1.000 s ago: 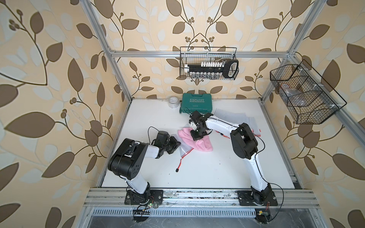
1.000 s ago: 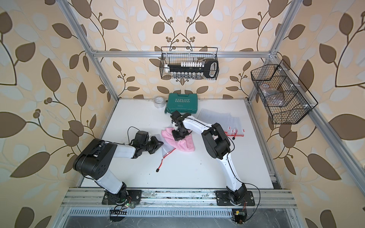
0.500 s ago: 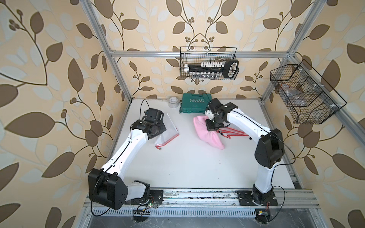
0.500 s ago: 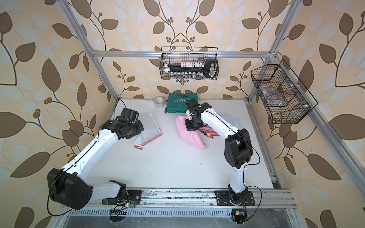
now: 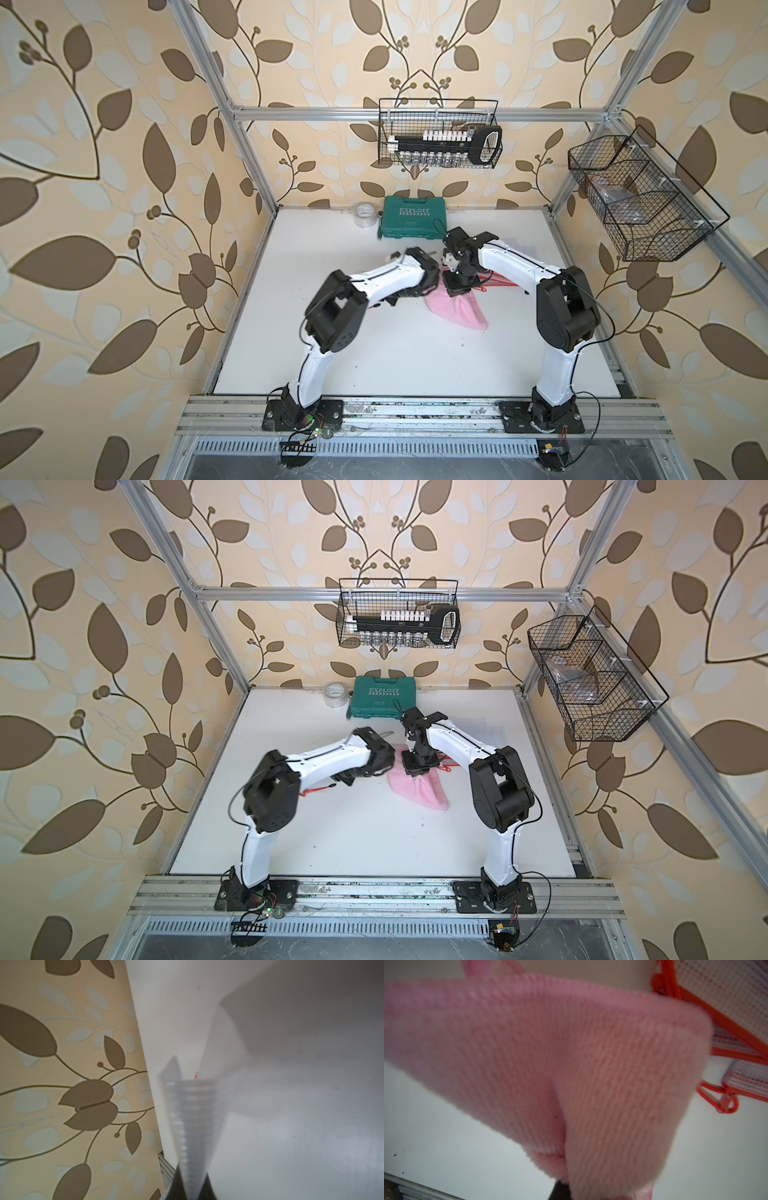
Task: Wipe the document bag
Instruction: Adjust the document bag at the center of the board.
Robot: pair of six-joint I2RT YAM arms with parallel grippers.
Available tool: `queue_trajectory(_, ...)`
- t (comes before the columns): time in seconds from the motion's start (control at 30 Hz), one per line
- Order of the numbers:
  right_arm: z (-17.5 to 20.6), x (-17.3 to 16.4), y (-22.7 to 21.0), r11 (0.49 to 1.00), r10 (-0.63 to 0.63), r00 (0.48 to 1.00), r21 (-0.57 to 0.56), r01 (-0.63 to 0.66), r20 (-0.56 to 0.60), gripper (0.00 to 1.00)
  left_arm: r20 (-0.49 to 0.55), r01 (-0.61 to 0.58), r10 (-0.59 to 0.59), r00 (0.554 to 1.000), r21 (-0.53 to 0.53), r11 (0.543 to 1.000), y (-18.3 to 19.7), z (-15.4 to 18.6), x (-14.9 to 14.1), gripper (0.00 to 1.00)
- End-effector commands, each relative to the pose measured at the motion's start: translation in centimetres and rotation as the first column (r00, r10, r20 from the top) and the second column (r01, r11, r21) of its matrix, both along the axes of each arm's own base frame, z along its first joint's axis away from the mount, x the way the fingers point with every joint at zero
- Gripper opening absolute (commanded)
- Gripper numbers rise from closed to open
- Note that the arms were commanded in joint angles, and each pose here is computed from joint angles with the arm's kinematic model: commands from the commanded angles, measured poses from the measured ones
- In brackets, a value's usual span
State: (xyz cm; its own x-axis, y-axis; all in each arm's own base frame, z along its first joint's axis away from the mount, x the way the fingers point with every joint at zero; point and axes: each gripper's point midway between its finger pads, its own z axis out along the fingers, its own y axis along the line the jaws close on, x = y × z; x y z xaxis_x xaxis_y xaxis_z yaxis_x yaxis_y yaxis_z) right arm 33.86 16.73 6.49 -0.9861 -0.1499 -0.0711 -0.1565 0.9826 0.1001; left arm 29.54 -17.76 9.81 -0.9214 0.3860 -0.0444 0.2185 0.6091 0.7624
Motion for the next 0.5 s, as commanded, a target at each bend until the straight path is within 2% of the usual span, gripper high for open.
queue_trajectory(0.0,1.3,0.2,-1.6,0.999,-0.040,0.998,0.002,0.040,0.045,0.00,-0.072,0.008,-0.017,0.997,-0.120,0.993,-3.6,-0.8,-2.4,0.00)
queue_trajectory(0.07,1.5,0.1,-1.9,0.999,-0.041,0.998,-0.001,0.041,0.050,0.00,-0.096,0.000,-0.020,0.995,-0.204,0.979,-4.8,-2.5,-2.7,0.01)
queue_trajectory(0.13,1.7,0.0,-1.9,0.999,-0.042,0.998,0.000,0.042,0.054,0.00,-0.115,-0.023,-0.012,0.993,-0.298,0.954,-5.7,-3.4,-2.9,0.07)
queue_trajectory(0.23,1.9,-0.1,-1.9,0.999,-0.044,0.997,0.007,0.043,0.061,0.00,-0.129,-0.042,-0.017,0.992,-0.439,0.897,-7.6,-3.9,-3.0,0.34)
queue_trajectory(0.33,2.5,-0.1,-2.0,0.999,-0.045,0.996,0.007,0.045,0.080,0.00,-0.110,-0.029,-0.039,0.993,-0.552,0.834,-9.5,-3.4,-2.7,0.49)
queue_trajectory(0.47,4.2,0.0,-1.6,1.000,-0.030,0.993,0.011,0.029,0.114,0.00,-0.104,-0.083,0.017,0.994,-0.680,0.728,-9.6,-2.2,-2.2,0.52)
